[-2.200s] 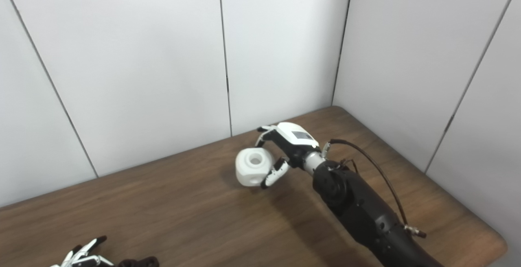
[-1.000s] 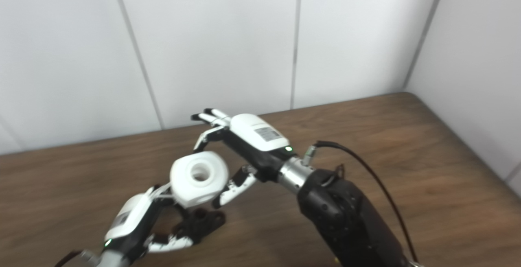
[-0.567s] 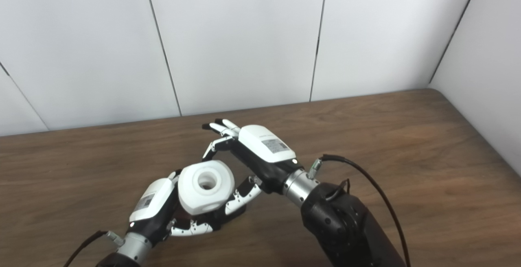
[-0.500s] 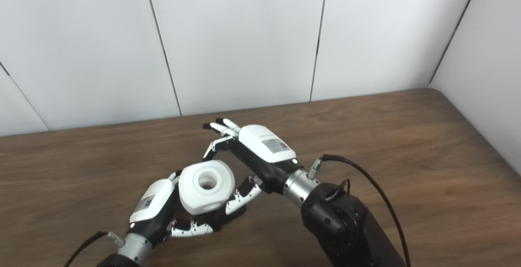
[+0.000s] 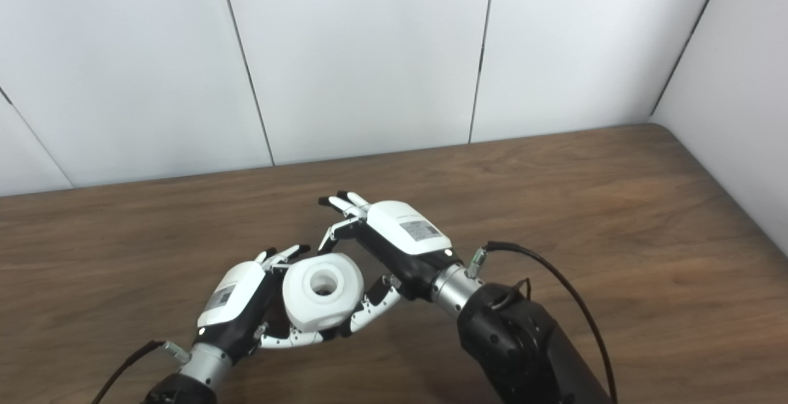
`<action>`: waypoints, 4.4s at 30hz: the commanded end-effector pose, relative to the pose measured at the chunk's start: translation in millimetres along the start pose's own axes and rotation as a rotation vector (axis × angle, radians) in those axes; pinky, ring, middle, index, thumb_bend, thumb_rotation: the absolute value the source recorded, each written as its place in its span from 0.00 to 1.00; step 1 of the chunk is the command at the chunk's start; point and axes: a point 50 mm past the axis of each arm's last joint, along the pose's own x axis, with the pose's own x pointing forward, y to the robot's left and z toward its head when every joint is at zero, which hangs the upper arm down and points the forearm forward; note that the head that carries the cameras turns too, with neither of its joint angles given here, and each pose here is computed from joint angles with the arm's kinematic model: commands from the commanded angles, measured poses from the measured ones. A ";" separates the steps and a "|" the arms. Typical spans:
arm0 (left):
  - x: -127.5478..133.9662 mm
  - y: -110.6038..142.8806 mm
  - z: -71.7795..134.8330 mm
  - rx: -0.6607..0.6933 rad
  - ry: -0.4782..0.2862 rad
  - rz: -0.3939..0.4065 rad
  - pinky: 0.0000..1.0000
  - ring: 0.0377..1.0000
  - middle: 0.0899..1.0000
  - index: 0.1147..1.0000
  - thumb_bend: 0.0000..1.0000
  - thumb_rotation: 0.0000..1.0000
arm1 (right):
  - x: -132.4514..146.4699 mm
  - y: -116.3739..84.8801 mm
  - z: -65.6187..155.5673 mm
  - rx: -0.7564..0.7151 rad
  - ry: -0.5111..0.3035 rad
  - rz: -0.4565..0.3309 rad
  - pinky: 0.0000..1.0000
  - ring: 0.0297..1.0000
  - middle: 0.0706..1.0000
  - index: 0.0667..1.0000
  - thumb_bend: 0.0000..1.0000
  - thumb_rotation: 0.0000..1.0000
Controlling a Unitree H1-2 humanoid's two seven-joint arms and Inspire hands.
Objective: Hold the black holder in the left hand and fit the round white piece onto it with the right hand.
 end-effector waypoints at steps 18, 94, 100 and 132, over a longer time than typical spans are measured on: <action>-2.2 10.7 10.8 0.005 -0.039 0.056 1.00 0.91 0.91 0.42 0.51 0.05 | -1.5 -14.7 8.1 -0.048 -0.024 -0.055 0.97 1.00 0.96 0.44 0.50 0.15; -5.3 -6.2 23.1 -0.029 -0.005 0.079 1.00 0.92 0.92 0.42 0.51 0.05 | 3.9 -14.8 32.6 -0.510 -0.059 0.101 0.89 0.98 0.91 0.45 0.52 0.13; -6.9 -6.1 20.3 -0.023 -0.009 0.081 1.00 0.90 0.91 0.42 0.51 0.05 | 6.4 -19.1 28.5 -0.535 -0.041 0.103 0.89 0.98 0.91 0.45 0.52 0.14; -6.2 -8.7 23.0 -0.022 -0.012 0.081 1.00 0.90 0.91 0.42 0.51 0.05 | 3.3 -34.7 18.9 -0.575 0.010 0.090 0.98 1.00 0.92 0.45 0.52 0.14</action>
